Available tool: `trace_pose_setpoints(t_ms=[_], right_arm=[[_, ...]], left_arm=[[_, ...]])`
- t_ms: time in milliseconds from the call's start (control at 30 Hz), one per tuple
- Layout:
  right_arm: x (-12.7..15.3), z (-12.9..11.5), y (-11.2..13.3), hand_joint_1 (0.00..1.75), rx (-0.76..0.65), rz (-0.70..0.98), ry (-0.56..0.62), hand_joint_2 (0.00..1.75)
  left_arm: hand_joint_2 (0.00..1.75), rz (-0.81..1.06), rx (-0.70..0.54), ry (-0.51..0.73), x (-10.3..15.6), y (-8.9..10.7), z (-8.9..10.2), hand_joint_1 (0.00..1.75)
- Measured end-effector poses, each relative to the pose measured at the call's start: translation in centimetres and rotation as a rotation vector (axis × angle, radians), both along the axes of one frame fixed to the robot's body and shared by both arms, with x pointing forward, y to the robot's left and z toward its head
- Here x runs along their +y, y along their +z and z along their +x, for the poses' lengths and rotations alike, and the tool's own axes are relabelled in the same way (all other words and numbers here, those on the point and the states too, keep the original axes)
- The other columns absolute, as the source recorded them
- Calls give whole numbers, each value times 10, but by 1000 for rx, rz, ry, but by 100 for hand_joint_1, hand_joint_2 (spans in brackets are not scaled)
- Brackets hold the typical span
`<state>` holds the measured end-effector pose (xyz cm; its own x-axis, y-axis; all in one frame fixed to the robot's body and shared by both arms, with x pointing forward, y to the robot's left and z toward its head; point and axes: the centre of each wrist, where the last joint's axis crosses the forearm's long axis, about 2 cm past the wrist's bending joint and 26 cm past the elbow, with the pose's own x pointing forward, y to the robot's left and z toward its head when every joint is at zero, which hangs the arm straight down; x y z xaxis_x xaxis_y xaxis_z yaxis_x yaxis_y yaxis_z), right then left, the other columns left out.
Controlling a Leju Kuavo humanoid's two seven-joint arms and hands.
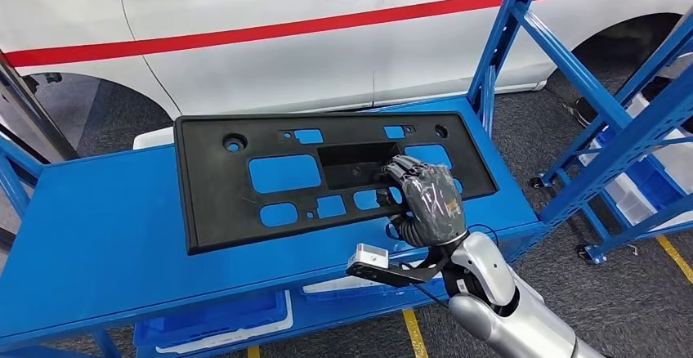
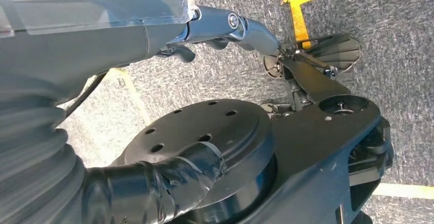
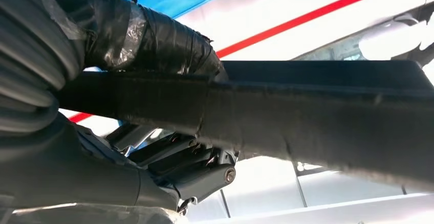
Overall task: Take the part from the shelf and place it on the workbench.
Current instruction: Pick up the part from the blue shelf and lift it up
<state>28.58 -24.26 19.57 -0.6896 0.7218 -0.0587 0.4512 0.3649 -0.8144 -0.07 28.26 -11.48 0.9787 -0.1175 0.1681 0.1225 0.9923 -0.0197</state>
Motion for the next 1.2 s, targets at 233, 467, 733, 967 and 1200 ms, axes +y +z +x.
trace_pose_setpoints(t_ms=[233,467,733,967,1200], right_arm=[[-4,-7,3,175,-7,17,16,175],[-6,-10,7,175,-6,30,23,175],[-5,-9,8,175,0,16,24,175],[-3,-8,8,175,5,18,0,175],[-13,-8,7,175,15,31,-44,175]], left_arm=[[175,1,-7,1,0,0,4,0],[175,4,-4,7,0,0,4,0],[175,3,-5,10,-1,0,5,0],[175,-2,-6,9,-6,0,5,0],[175,-1,-8,3,-8,0,5,0]])
